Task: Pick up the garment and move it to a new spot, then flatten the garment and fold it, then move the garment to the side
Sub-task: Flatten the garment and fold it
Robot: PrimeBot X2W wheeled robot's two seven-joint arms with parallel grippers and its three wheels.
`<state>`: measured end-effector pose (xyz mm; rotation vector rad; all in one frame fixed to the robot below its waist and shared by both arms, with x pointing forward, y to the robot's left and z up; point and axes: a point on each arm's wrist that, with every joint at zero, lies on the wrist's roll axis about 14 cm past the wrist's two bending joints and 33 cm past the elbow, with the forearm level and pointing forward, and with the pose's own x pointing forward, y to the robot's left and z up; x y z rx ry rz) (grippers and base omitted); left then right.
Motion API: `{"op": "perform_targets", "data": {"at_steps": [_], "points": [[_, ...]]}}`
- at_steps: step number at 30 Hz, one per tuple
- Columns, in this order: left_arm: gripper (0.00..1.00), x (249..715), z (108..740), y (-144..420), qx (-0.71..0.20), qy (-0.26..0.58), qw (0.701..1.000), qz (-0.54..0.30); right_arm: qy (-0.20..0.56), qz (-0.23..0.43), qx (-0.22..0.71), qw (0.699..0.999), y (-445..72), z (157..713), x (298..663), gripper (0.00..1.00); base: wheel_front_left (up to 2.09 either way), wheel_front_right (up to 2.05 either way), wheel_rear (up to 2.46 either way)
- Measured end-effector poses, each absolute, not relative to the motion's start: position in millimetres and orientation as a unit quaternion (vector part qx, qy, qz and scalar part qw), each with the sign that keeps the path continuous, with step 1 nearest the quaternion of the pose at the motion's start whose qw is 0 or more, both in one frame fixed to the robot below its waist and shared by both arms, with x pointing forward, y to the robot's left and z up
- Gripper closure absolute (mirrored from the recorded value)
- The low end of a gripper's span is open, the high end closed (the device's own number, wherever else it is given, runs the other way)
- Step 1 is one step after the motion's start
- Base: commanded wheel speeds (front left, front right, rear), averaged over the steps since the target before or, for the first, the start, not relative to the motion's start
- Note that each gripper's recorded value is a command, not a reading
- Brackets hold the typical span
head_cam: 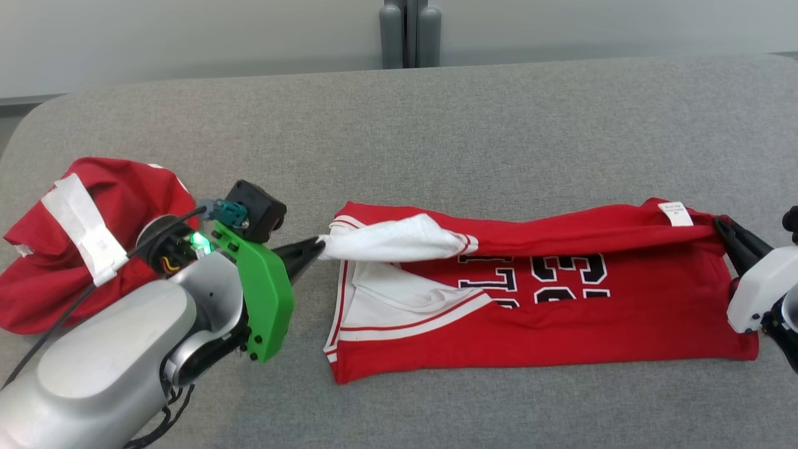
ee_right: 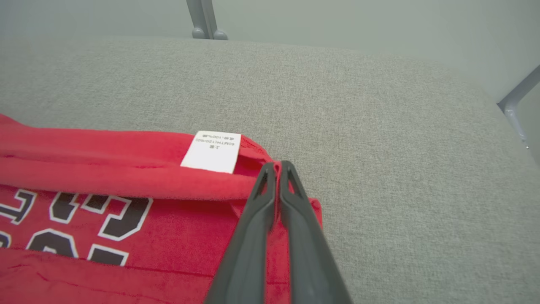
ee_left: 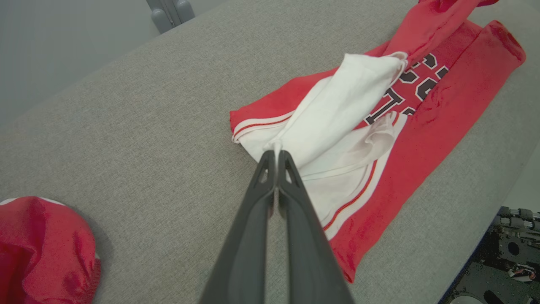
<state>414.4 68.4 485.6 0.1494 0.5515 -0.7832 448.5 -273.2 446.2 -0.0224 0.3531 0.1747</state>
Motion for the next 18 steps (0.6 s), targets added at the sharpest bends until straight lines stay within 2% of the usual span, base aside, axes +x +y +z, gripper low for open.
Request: {"op": "perform_targets", "data": {"at_steps": [13,18], "points": [[1.00,348,470,69,0.079,0.342,0.842,-0.409,0.262,0.097,0.008,0.960,-276,433,409,1.00,0.00,0.00,0.00],[1.00,341,468,67,0.083,0.343,0.839,-0.413,0.289,0.099,0.011,0.952,-278,430,396,1.00,0.00,0.00,0.00]]}}
